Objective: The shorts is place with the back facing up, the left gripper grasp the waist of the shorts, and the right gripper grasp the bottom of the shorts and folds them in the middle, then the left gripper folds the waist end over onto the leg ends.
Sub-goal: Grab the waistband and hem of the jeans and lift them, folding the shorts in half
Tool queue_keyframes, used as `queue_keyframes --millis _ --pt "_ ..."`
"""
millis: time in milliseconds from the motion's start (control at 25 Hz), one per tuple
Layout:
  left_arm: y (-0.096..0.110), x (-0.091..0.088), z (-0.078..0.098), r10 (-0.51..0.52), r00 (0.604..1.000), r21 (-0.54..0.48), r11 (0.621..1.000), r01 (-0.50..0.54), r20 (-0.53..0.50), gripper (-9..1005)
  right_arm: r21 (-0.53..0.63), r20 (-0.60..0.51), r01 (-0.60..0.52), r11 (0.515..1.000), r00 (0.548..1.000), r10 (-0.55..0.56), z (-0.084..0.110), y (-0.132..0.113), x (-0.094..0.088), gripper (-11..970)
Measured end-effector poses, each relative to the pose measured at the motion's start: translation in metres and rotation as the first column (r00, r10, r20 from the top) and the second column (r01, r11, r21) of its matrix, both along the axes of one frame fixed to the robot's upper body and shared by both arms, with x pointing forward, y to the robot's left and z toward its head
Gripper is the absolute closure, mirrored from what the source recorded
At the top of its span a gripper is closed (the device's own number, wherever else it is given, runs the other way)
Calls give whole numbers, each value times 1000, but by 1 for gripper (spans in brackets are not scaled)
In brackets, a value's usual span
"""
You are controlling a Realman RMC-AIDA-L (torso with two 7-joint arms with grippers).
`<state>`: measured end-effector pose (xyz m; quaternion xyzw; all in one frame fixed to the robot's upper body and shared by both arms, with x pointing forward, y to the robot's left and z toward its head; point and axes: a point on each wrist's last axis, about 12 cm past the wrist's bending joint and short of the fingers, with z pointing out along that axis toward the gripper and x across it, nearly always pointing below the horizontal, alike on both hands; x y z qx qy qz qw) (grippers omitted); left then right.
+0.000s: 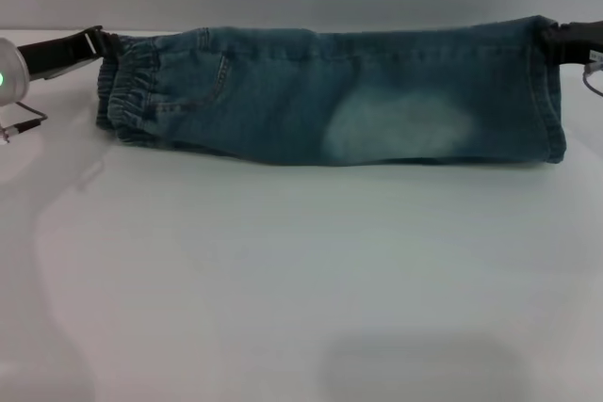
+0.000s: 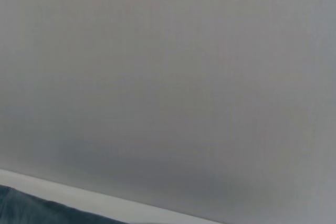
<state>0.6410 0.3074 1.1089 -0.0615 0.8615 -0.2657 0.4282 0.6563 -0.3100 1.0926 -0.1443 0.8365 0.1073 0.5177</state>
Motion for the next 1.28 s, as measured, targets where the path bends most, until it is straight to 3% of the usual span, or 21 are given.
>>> queue_keyframes --millis 1280 --pt "-14 14 3 16 999 85 996 -21 51 908 -56 21 16 998 1000 -14 8 10 13 934"
